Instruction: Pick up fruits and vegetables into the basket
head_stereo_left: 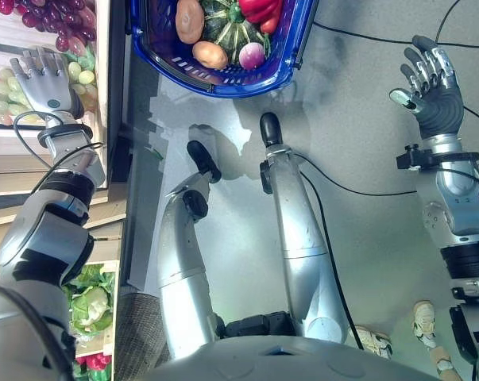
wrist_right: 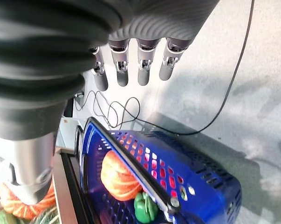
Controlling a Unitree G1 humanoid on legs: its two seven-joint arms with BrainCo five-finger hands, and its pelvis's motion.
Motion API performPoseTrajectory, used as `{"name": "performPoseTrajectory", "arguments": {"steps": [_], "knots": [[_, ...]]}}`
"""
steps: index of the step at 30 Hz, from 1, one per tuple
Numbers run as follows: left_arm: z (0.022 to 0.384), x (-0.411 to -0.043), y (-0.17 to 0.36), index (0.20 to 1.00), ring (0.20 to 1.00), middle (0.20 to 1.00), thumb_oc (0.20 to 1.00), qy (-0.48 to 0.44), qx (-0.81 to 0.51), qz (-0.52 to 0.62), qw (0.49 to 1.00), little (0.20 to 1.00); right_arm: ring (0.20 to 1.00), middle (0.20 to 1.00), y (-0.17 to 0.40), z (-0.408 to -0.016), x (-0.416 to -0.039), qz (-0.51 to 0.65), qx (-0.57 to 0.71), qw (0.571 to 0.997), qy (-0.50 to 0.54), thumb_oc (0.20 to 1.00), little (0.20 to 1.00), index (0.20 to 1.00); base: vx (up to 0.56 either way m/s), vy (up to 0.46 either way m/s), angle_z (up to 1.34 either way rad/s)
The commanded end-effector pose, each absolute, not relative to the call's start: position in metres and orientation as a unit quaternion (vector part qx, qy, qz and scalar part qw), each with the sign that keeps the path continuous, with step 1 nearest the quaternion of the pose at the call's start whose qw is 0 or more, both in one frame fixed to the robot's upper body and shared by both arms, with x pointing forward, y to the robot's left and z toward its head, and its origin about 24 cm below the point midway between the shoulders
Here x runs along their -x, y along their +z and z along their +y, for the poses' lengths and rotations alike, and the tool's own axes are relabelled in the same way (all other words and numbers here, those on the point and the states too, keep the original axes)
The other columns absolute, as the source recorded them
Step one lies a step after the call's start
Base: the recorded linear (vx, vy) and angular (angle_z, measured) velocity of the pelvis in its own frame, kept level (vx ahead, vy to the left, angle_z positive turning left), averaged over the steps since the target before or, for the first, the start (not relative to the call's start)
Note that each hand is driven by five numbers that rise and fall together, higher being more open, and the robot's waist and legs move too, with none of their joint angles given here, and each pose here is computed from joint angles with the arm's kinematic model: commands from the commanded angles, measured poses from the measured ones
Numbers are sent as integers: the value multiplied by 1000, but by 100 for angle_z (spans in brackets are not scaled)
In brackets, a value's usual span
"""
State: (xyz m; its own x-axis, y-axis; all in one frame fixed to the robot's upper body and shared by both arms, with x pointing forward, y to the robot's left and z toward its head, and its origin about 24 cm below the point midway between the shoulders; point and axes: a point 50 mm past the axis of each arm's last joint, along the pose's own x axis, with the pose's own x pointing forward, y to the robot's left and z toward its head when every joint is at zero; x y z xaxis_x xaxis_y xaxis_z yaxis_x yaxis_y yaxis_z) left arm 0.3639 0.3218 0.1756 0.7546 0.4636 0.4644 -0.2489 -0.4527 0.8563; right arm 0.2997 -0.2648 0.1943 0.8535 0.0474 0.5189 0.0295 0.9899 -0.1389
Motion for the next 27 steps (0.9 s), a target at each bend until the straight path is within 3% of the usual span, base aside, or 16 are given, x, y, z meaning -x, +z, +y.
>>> {"name": "performPoseTrajectory", "arguments": {"steps": [1, 2, 25, 27], "knots": [[362, -337, 145, 517, 517, 517, 517, 345, -769, 191, 502, 517, 1000, 1000, 207, -258, -294, -320, 61, 945, 24, 1000, 1000, 1000, 0, 0, 0], [362, -338, 144, 200, 200, 200, 200, 344, -768, 193, 505, 200, 1000, 1000, 209, -258, -295, -321, 61, 945, 24, 1000, 1000, 1000, 0, 0, 0], [371, -321, 130, 200, 200, 200, 200, 369, -746, 147, 535, 200, 1000, 1000, 199, -247, -283, -319, 86, 942, 53, 1000, 1000, 1000, -2, -3, 1], [372, -321, 133, 200, 200, 200, 200, 380, -725, 125, 560, 200, 1000, 1000, 191, -243, -283, -299, 106, 946, 63, 1000, 1000, 1000, -36, -30, 6]]}}
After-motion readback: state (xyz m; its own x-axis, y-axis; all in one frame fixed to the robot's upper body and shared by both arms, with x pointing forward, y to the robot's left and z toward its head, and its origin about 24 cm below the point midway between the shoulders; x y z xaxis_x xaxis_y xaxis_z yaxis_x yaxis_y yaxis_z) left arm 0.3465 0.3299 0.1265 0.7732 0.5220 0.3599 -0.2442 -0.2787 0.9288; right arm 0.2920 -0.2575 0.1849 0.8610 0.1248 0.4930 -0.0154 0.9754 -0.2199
